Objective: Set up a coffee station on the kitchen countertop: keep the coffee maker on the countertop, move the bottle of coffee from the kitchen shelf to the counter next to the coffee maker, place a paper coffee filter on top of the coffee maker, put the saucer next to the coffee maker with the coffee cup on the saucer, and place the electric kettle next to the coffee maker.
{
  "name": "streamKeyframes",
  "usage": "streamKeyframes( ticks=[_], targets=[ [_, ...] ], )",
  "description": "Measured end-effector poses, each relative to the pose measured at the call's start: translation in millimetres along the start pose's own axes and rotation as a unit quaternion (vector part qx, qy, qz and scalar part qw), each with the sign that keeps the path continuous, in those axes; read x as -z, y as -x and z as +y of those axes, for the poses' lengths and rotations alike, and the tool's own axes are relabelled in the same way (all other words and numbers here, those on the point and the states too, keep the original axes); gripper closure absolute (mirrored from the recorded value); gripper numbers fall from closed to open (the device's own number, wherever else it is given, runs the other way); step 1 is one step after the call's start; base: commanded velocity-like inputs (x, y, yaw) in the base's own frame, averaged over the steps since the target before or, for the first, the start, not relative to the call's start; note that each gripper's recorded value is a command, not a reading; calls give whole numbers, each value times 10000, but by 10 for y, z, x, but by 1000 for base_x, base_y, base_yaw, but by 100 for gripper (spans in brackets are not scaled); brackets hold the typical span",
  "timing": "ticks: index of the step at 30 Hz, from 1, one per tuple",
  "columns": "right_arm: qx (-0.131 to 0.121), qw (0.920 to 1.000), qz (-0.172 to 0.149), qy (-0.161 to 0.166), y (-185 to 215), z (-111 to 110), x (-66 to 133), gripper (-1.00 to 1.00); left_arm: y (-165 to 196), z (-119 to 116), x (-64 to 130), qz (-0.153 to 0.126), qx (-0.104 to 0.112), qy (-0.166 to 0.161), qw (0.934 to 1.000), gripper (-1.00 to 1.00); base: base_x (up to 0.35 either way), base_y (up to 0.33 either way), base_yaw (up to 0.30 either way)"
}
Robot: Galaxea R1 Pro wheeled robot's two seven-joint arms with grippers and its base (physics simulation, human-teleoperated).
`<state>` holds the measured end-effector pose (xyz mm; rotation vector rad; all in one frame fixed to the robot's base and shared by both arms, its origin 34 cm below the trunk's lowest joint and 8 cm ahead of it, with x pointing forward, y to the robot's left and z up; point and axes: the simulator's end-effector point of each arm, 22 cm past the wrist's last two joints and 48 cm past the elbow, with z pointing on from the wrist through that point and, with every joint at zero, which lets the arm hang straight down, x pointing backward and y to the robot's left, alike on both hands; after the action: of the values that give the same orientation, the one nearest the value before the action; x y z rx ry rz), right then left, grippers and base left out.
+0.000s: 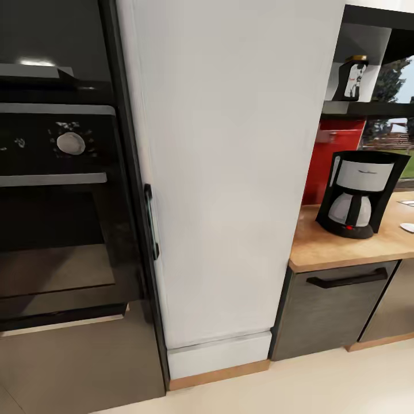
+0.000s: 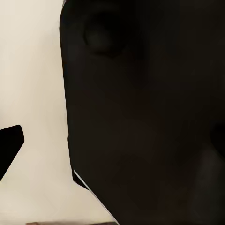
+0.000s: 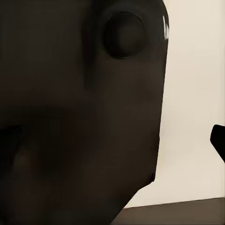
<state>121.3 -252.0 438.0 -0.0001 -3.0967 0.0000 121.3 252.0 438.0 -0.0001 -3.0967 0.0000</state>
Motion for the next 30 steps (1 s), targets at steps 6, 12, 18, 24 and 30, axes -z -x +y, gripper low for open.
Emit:
streamKeyframes(
  ticks=[6,12,18,24,30],
  targets=[
    [23,9993,-339,122,255,206,10,-100,-31,340,9,-75,311,337,9989,-100,0,0,0],
    [-9,9975,-676,202,490,328,34,-100,13,691,37,-220,580,693,9957,-100,0,0,0],
    [-23,9962,-846,198,653,325,53,-100,66,1032,83,-382,746,1043,9910,-100,0,0,0],
    [-27,9947,-1014,194,813,318,77,-100,114,1111,107,-532,932,1225,9867,-100,0,0,-2],
    [-33,9936,-1124,143,915,238,93,-100,186,1128,118,-700,957,1249,9851,-100,0,0,-185]
  ],
)
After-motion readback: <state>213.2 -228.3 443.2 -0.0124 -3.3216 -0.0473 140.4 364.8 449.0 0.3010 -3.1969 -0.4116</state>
